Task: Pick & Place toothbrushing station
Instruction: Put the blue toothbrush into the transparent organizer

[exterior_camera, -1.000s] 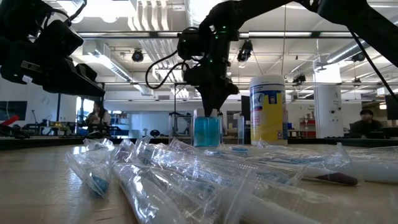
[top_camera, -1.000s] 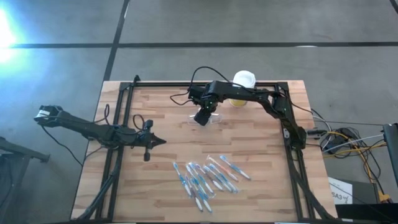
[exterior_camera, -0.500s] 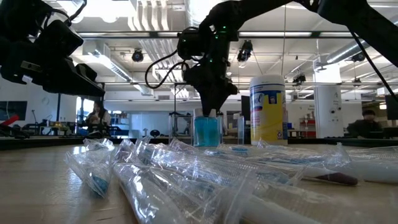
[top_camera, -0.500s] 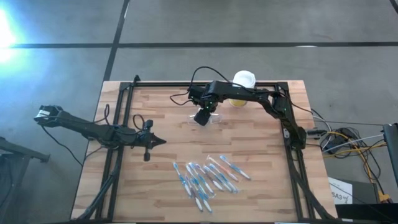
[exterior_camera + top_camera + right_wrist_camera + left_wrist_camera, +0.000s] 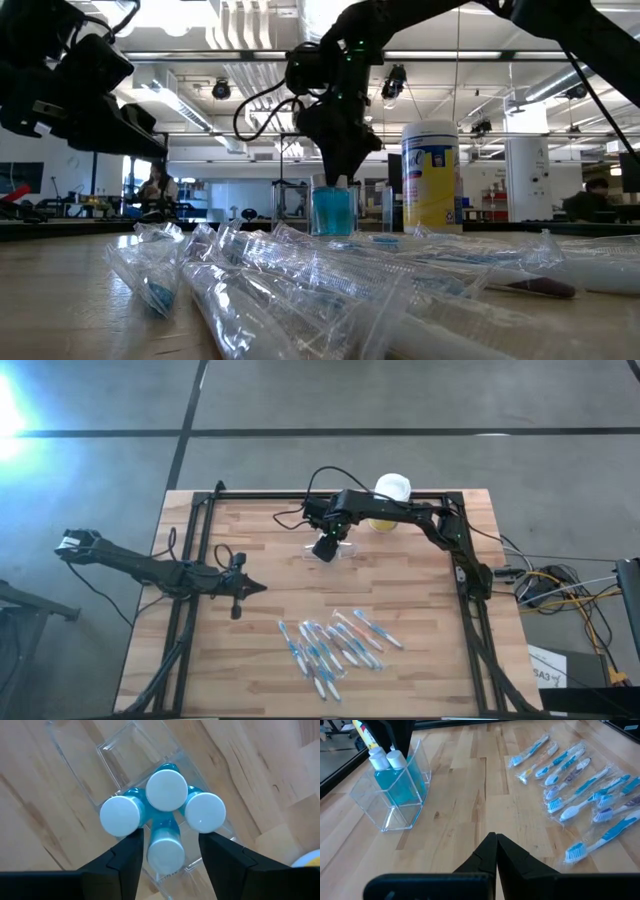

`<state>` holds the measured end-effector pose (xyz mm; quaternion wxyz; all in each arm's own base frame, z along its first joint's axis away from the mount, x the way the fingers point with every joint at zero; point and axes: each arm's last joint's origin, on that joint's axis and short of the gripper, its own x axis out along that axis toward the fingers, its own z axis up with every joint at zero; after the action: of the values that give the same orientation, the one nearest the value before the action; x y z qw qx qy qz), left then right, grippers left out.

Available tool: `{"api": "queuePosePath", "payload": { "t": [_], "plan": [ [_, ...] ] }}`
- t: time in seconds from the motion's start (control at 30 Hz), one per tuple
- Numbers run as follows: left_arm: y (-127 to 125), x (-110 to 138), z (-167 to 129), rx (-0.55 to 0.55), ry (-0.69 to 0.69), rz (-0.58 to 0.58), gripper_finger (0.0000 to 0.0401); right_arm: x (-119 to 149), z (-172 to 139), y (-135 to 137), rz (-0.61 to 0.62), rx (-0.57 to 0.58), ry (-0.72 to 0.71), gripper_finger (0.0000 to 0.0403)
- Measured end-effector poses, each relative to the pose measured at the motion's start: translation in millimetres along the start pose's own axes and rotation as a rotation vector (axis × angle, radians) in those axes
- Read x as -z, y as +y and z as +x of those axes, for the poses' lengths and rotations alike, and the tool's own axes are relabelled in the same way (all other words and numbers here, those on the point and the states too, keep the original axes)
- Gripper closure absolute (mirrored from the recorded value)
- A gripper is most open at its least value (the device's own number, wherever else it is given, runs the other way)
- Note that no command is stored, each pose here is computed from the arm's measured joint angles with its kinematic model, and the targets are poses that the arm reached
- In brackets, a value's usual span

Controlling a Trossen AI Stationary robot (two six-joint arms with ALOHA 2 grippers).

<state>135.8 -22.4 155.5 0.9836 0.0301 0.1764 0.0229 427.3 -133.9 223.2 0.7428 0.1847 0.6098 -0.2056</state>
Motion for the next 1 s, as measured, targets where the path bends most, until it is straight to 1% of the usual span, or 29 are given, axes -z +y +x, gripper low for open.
{"api": "queuePosePath", "payload": {
  "t": [0.17,0.37,0.5,0.7,0.87,1.0],
  "plan": [
    [0.0,1.0,0.0,0.000,0.010,0.000,0.0391,0.2,-0.8,0.0,-0.001,0.000,-0.001,0.0213],
    [0.0,1.1,0.0,0.000,0.010,-0.006,0.0391,0.9,-2.3,-0.1,0.001,0.001,0.002,0.0195],
    [0.0,1.0,0.0,0.000,0.010,-0.006,0.0391,2.6,-9.7,-0.8,0.003,0.004,0.010,0.0187],
    [0.0,0.9,0.0,0.000,0.008,-0.007,0.0391,0.0,-19.4,-0.4,0.004,0.002,-0.007,0.0186],
    [0.0,0.9,0.0,0.000,0.008,-0.014,0.0391,1.5,-33.0,-1.2,0.008,0.010,0.021,0.0186],
    [0.0,0.8,0.0,0.000,0.008,-0.014,0.0391,4.7,-55.7,-3.5,0.000,0.063,0.036,0.0186]
  ]
}}
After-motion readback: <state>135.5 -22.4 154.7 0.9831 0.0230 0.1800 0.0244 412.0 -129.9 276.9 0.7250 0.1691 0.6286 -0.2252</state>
